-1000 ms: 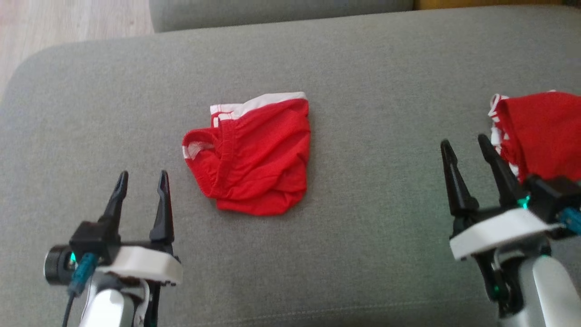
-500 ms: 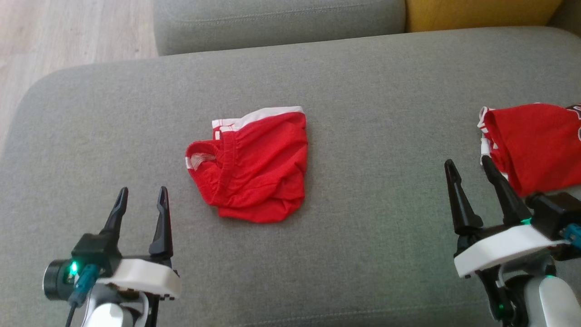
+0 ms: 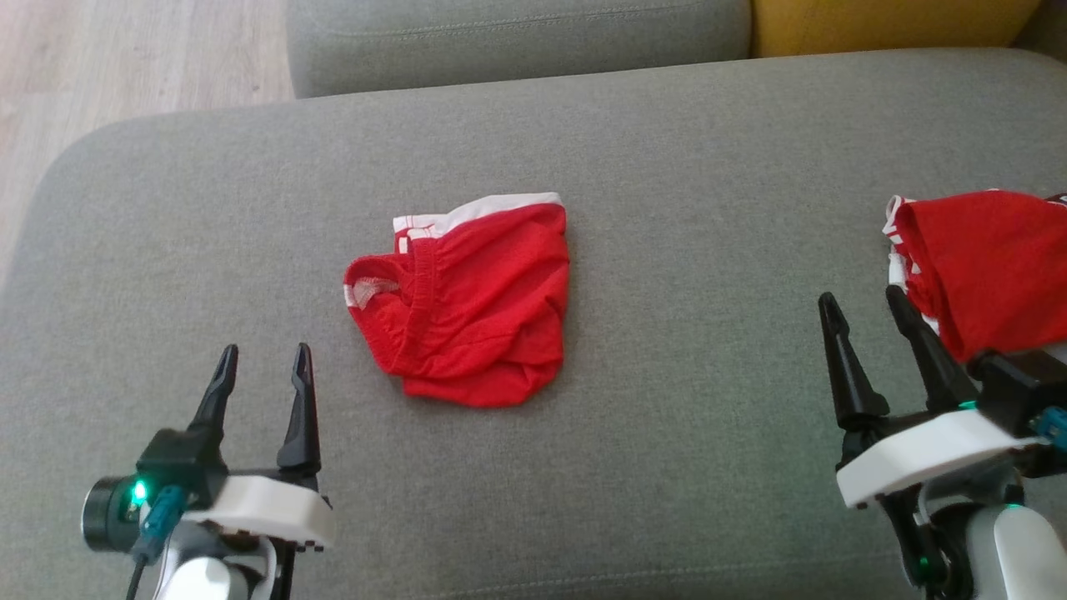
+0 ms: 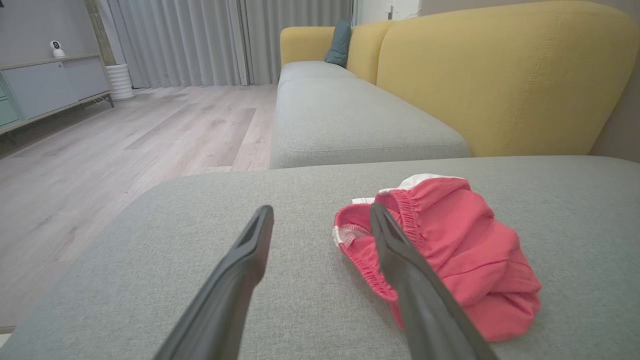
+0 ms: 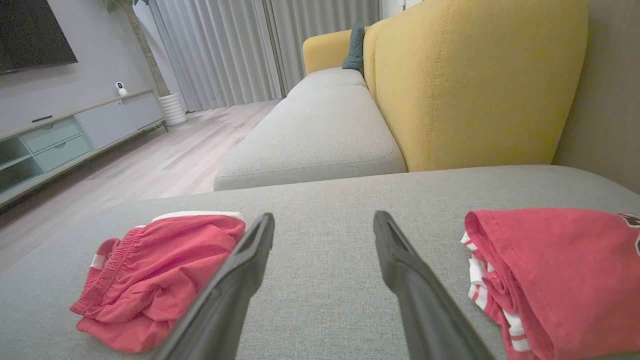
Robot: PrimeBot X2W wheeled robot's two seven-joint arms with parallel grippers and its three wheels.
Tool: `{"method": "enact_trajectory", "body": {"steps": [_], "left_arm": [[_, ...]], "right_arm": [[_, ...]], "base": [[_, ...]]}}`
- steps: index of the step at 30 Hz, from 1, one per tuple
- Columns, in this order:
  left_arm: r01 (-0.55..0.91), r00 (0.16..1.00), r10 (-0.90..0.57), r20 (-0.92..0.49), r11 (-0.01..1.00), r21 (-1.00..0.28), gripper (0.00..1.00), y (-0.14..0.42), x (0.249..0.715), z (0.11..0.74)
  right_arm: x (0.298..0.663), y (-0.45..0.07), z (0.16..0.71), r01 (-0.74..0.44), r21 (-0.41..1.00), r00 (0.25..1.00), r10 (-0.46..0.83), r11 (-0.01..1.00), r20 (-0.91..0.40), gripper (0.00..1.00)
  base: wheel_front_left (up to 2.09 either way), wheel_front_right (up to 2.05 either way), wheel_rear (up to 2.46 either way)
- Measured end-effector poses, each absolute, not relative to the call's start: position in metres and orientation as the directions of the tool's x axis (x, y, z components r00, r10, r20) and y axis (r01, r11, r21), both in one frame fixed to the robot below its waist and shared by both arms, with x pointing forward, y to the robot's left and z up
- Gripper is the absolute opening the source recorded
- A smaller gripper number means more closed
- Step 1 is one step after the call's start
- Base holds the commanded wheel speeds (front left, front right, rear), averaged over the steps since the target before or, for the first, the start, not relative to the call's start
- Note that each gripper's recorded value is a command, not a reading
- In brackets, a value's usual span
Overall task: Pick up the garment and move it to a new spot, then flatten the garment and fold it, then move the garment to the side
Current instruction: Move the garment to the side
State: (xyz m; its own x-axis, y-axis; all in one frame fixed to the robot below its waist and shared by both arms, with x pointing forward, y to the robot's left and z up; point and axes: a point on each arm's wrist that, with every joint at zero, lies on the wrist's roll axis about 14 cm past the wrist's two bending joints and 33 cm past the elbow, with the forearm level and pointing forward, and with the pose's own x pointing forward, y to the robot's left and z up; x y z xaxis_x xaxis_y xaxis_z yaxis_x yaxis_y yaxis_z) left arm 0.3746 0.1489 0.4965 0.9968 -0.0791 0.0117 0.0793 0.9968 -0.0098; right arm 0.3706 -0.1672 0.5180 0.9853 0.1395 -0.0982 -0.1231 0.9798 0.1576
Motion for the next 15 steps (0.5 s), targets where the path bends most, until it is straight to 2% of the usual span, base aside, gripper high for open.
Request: {"method": "enact_trajectory", "body": {"steps": [15], "left_arm": [[0.058, 0.998, -0.058, 0.000, 0.998, -0.014, 1.00, 0.157, 0.375, 0.493]], "right_arm": [[0.382, -0.161, 0.505, -0.138, 0.163, 0.978, 0.160, 0.977, -0.133, 1.00]], "base": [[0.00, 0.00, 0.00]]}}
